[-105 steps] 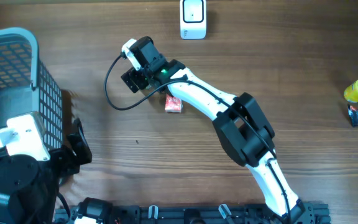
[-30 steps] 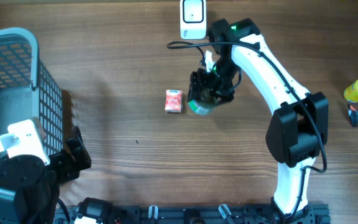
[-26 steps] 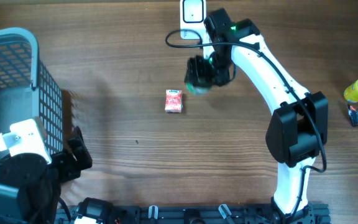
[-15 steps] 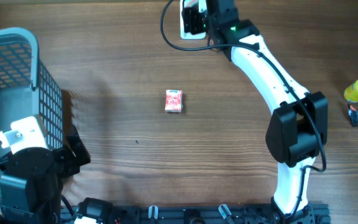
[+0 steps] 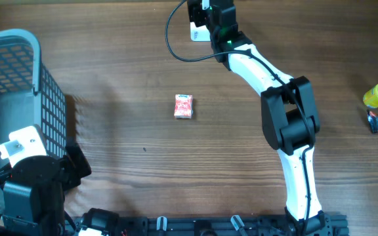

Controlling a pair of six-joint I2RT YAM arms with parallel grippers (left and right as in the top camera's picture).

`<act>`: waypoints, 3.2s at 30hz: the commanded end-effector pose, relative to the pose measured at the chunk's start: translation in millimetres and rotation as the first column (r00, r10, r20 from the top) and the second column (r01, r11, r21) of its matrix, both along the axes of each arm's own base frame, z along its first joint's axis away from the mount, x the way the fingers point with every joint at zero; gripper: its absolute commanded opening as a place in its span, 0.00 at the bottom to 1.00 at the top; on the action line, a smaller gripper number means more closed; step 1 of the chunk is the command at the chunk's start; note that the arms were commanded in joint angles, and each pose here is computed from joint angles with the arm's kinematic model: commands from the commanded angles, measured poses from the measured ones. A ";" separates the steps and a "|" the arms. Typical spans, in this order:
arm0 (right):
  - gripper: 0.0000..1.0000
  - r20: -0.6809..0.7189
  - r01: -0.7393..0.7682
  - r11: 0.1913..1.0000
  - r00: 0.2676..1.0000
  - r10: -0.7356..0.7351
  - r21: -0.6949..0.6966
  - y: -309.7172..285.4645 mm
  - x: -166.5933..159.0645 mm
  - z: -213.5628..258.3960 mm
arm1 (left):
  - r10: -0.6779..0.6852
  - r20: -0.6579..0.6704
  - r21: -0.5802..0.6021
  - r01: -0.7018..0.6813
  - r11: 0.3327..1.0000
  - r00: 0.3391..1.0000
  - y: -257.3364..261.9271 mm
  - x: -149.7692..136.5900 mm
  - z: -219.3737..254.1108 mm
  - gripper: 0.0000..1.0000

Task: Scan the item barcode
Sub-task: 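Hold the tin can barcode in front of the scanner, then carry the tin can right and set it at the table edge, then reach the right gripper over the red Kleenex tissue pack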

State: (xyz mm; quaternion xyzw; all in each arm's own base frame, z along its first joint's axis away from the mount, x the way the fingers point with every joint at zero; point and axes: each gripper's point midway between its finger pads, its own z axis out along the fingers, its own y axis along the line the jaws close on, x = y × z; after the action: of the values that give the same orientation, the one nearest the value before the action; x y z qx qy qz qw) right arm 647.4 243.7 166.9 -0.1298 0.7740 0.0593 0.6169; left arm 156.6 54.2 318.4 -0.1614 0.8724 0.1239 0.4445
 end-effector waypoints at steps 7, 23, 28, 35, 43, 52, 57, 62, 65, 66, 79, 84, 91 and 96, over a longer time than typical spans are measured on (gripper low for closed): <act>0.76 0.007 0.020 1.000 1.000 -0.020 -0.012 -1.7 13.5 -52.7 | 0.026 0.007 0.008 -0.026 1.000 1.000 4.0 -0.4 0.9 1.00; 0.72 0.164 0.067 0.995 0.985 -0.055 -0.070 -13.6 -16.7 108.9 | 0.026 -0.038 0.019 -0.025 1.000 0.999 5.6 -7.3 -6.5 1.00; 0.73 -0.038 0.232 0.955 0.969 -0.243 -0.183 -68.9 -61.0 124.0 | -0.010 -0.033 -0.017 0.009 1.000 0.999 -2.4 -3.9 -7.4 1.00; 0.72 -0.570 0.503 0.843 0.642 -0.512 -0.190 -199.8 -127.4 18.2 | -0.061 -0.031 -0.066 0.059 0.996 0.998 -14.1 -0.6 -9.3 1.00; 0.79 -0.806 0.743 0.629 0.218 -0.550 -0.228 -384.2 -205.7 -60.6 | -0.100 -0.030 -0.103 0.096 0.990 0.995 -22.9 1.1 -10.8 1.00; 0.80 -0.877 0.831 0.514 0.068 -0.476 -0.215 -460.4 -235.6 -172.6 | -0.136 -0.035 -0.136 0.131 0.982 0.990 -31.0 1.4 -13.0 1.00; 1.00 -0.869 0.789 0.573 0.104 -0.484 -0.224 -464.2 -227.5 -181.5 | -0.136 -0.087 -0.130 0.124 0.984 0.987 -28.9 -7.0 -21.8 1.00; 1.00 -0.810 0.791 0.607 0.307 -0.499 -0.074 -445.7 -207.4 -69.9 | -0.136 -0.091 -0.130 0.123 0.984 0.987 -28.8 -7.7 -22.4 1.00; 1.00 -0.718 0.784 0.615 0.382 -0.581 -0.081 -404.8 -217.7 14.9 | -0.135 -0.090 -0.131 0.123 0.984 0.987 -28.9 -7.5 -22.3 1.00; 1.00 -0.708 0.767 0.637 0.412 -0.574 -0.070 -380.5 -223.0 34.9 | -0.128 -0.087 -0.139 0.115 0.984 0.988 -28.9 -7.6 -22.4 1.00; 0.96 -0.898 -0.707 0.691 0.390 0.203 -0.150 -5.4 -327.8 -56.1 | -0.119 -0.084 -0.176 0.103 0.979 0.989 -31.8 -8.5 -24.0 1.00; 0.99 -0.953 -0.793 0.604 0.238 0.190 -0.078 3.4 -335.3 -124.6 | -0.122 -0.097 -0.177 0.103 0.979 0.988 -31.8 -10.7 -26.3 1.00; 0.89 -0.920 -0.882 0.457 0.265 0.287 -0.112 13.9 -322.1 -129.7 | -0.127 -0.098 -0.182 0.108 0.977 0.987 -33.1 -10.7 -26.6 1.00; 1.00 -0.879 -0.919 0.313 0.342 0.333 -0.239 17.9 -298.5 -129.0 | -0.127 -0.099 -0.181 0.108 0.978 0.987 -32.9 -10.8 -26.7 1.00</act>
State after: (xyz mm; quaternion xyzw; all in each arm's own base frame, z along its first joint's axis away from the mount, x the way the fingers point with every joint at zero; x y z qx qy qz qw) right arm 342.0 263.3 39.2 -0.6047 0.7895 0.0803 0.0674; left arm 145.9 22.6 292.9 -0.1354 0.9107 0.0353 0.3887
